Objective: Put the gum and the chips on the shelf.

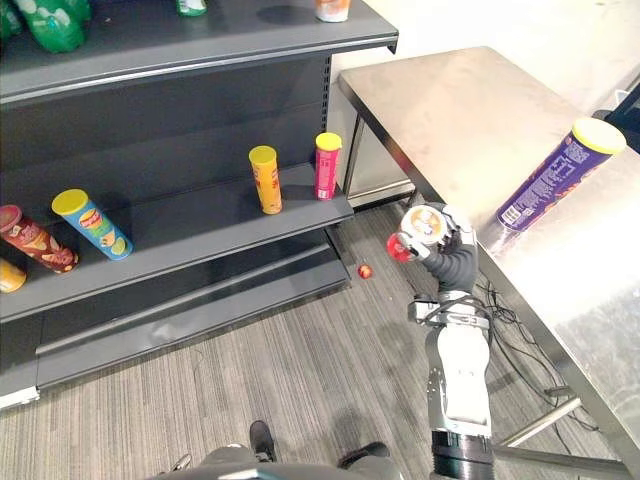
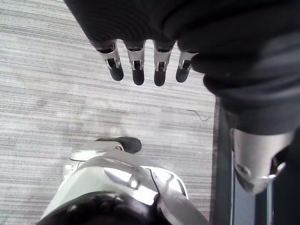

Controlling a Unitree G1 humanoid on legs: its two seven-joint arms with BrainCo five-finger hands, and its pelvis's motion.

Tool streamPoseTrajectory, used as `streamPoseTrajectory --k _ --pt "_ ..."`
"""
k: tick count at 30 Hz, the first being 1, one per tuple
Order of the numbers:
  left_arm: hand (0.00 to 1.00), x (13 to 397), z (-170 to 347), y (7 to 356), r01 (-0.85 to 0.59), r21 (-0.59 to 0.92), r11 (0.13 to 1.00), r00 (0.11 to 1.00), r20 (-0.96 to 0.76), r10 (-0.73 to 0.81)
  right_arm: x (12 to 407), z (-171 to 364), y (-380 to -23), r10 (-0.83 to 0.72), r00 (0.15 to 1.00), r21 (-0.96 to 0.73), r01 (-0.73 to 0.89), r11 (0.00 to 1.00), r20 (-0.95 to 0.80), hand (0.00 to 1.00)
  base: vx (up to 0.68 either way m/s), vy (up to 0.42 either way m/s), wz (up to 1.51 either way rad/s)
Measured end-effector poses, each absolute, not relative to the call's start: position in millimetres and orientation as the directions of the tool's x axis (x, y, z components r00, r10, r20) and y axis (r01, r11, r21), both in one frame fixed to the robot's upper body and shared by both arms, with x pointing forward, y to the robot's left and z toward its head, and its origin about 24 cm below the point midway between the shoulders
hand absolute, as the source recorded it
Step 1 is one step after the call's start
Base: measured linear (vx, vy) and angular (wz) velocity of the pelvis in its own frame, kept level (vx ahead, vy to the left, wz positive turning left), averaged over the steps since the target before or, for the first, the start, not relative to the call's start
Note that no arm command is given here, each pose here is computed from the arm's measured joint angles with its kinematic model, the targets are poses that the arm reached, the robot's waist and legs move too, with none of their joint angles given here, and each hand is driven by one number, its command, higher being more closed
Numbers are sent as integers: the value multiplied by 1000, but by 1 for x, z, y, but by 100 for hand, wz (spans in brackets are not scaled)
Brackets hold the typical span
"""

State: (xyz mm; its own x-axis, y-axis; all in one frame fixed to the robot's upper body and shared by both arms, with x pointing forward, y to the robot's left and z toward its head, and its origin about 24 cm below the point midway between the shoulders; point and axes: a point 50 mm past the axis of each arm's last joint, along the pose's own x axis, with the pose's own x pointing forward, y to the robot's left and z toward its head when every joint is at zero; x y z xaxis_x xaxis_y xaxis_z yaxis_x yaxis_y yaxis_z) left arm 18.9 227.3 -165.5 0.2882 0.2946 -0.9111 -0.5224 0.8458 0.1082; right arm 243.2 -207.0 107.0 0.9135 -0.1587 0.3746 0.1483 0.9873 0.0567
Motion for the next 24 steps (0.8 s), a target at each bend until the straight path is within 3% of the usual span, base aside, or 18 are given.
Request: streamPoseTrajectory --k 16,20,24 --pt "0 24 -163 232 -594 74 801 311 -897 314 261 95 -175 11 947 37 -25 999 321 100 59 8 11" --pt "0 33 -162 231 -498 80 863 349 -893 285 259 94 -177 51 949 -5 -52 999 312 100 91 148 93" --pt "0 39 -161 234 -517 72 853 368 -881 297 253 95 -180 47 947 -13 -45 999 318 100 88 16 151"
